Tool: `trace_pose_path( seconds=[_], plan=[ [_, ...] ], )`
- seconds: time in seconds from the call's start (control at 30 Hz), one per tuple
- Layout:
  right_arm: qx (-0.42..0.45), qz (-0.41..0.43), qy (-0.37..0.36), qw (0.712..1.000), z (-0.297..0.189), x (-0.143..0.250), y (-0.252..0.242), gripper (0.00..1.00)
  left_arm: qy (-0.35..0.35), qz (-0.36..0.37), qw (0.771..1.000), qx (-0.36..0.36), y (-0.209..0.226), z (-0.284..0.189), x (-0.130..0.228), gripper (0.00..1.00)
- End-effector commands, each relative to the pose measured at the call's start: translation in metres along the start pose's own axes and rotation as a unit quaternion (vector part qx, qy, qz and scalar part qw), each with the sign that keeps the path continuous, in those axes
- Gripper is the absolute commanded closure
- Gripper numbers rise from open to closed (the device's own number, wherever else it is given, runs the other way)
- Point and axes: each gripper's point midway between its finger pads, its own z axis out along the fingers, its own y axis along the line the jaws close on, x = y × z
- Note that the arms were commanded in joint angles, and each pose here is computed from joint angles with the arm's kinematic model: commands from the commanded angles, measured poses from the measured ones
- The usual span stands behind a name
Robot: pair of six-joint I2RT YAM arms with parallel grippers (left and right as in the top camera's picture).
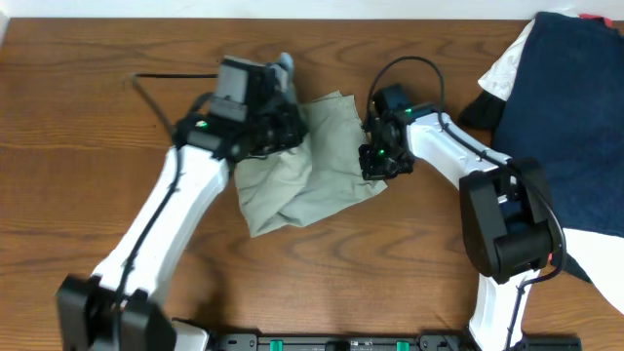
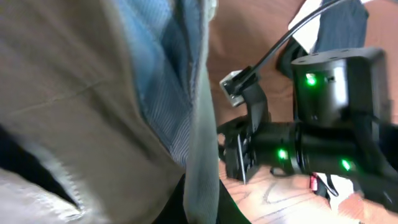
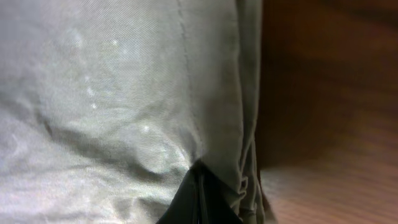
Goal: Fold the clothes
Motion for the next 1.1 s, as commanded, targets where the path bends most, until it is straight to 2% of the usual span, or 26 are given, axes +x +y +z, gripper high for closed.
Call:
trace_pose_path(
  seconds=[0.0, 0.13, 0.23, 0.33, 0.5, 0.67, 0.8, 0.9, 1.07],
  plan=[
    [0.008, 0.02, 0.051, 0.998, 0.026, 0.023, -0.005, 0.99, 0.009, -0.017, 1.0, 0.014, -0.01, 0.02, -0.001, 0.94],
    [0.011, 0.035, 0.06, 0.998, 0.025, 0.028, -0.007, 0.99, 0.0, -0.004, 0.999, 0.031, -0.02, 0.038, -0.006, 0.92],
    [0.014, 0.046, 0.07, 0.996, 0.018, 0.031, -0.013, 0.96, 0.005, -0.005, 0.999, 0.04, -0.024, 0.039, -0.004, 0.75],
    [0.021, 0.064, 0.065, 0.996, 0.003, 0.025, -0.025, 0.9, 0.02, -0.007, 0.998, 0.067, -0.031, 0.034, -0.001, 0.68],
    [0.02, 0.104, 0.018, 0.994, -0.05, -0.004, -0.049, 0.88, 0.003, -0.015, 0.997, 0.073, -0.018, 0.019, -0.017, 0.67],
    [-0.013, 0.122, -0.047, 0.991, -0.121, -0.032, -0.053, 0.87, -0.054, -0.038, 0.998, 0.018, 0.029, 0.004, -0.052, 0.68],
    [-0.1, 0.047, -0.097, 0.989, -0.158, -0.045, -0.012, 0.89, -0.1, -0.056, 0.992, -0.059, 0.07, -0.001, -0.072, 0.68],
    [-0.135, -0.007, -0.094, 0.986, -0.158, -0.042, 0.019, 0.9, -0.112, -0.056, 0.986, -0.108, 0.094, 0.005, -0.077, 0.67],
    [-0.111, -0.041, -0.043, 0.992, -0.119, -0.023, 0.046, 0.91, -0.099, -0.061, 0.985, -0.131, 0.118, 0.034, -0.076, 0.67]
  ],
)
